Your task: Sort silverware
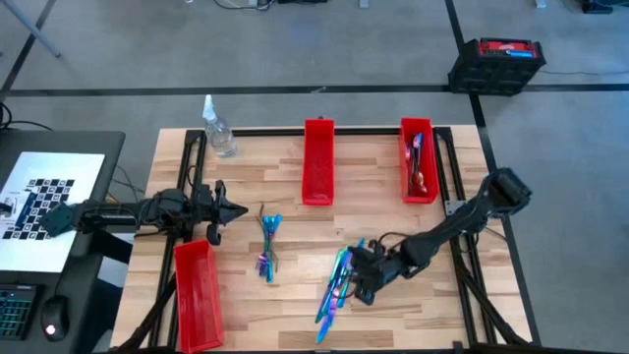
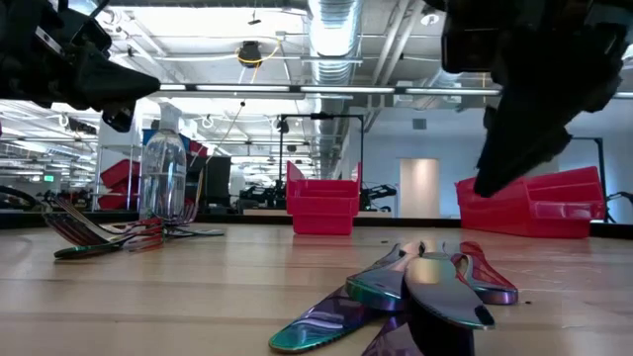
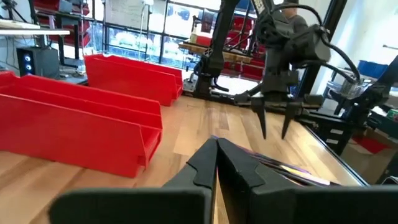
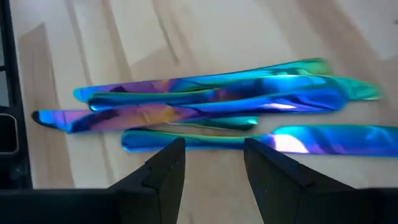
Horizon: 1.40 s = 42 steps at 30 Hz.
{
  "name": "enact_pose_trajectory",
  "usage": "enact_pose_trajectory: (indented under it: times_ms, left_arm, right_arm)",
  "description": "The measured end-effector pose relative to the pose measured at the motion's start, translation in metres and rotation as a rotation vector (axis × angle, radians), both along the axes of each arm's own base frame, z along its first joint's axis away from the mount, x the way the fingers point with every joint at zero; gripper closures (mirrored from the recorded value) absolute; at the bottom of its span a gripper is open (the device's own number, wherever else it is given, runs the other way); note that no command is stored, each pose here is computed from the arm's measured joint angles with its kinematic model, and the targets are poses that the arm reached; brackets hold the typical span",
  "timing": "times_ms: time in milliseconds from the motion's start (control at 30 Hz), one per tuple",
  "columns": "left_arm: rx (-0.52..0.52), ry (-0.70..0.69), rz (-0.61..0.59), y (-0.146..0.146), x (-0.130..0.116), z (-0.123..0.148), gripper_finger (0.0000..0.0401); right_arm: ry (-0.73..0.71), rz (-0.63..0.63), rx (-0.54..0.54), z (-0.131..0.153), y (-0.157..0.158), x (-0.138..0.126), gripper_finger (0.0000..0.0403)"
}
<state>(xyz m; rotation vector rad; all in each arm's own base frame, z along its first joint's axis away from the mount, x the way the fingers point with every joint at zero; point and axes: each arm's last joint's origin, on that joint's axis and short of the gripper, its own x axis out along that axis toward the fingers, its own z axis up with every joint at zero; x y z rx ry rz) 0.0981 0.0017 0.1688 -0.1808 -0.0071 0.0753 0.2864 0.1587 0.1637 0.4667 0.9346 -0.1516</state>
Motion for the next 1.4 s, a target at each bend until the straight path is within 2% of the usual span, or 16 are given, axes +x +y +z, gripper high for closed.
enact_pose_trajectory:
  times_ms: [200, 300, 433, 600, 700, 800, 867, 933, 1033, 1133, 1400]
  left_arm:
    - [0.054, 0.01, 0.0, 0.0, 0.0, -0.001, 0.0401]
    - [0.057, 0.011, 0.001, 0.0, 0.0, -0.001, 0.0401]
    - [0.057, 0.01, 0.001, 0.0, 0.0, -0.001, 0.0401]
    - [0.067, 0.013, 0.001, 0.0, 0.0, -0.001, 0.0401]
    - [0.071, 0.01, -0.004, 0.0, 0.0, 0.0, 0.0401]
    - [0.076, 0.031, -0.051, -0.002, 0.0, 0.004, 0.0401]
    - [0.091, 0.023, -0.073, -0.004, 0.001, 0.016, 0.0401]
    - [0.113, 0.021, -0.083, -0.005, 0.004, 0.03, 0.0401]
    - [0.146, 0.099, -0.082, -0.006, 0.017, 0.045, 0.0401]
    - [0.155, 0.193, -0.088, -0.009, 0.04, 0.059, 0.0401]
    - [0.038, 0.5, -0.109, -0.021, 0.125, 0.054, 0.0401]
  right_arm:
    - [0.062, 0.014, -0.048, -0.024, 0.006, 0.024, 0.0235]
    - [0.101, -0.024, -0.059, -0.031, 0.005, 0.032, 0.0234]
    - [0.152, -0.024, -0.097, -0.035, 0.008, 0.032, 0.0238]
    - [0.2, 0.015, -0.139, -0.035, 0.017, 0.02, 0.0243]
    - [0.21, 0.038, -0.141, -0.029, 0.023, 0.013, 0.0243]
    - [0.167, 0.033, -0.135, -0.008, 0.024, 0.011, 0.0244]
    - [0.094, 0.018, -0.135, 0.014, 0.024, 0.009, 0.0243]
    - [0.092, 0.003, -0.153, 0.025, 0.023, 0.001, 0.0243]
    - [0.178, -0.003, -0.202, 0.023, 0.023, -0.014, 0.0243]
    - [0.199, -0.013, -0.218, 0.025, 0.028, -0.022, 0.0243]
    - [0.176, -0.034, -0.278, 0.01, 0.026, -0.03, 0.0243]
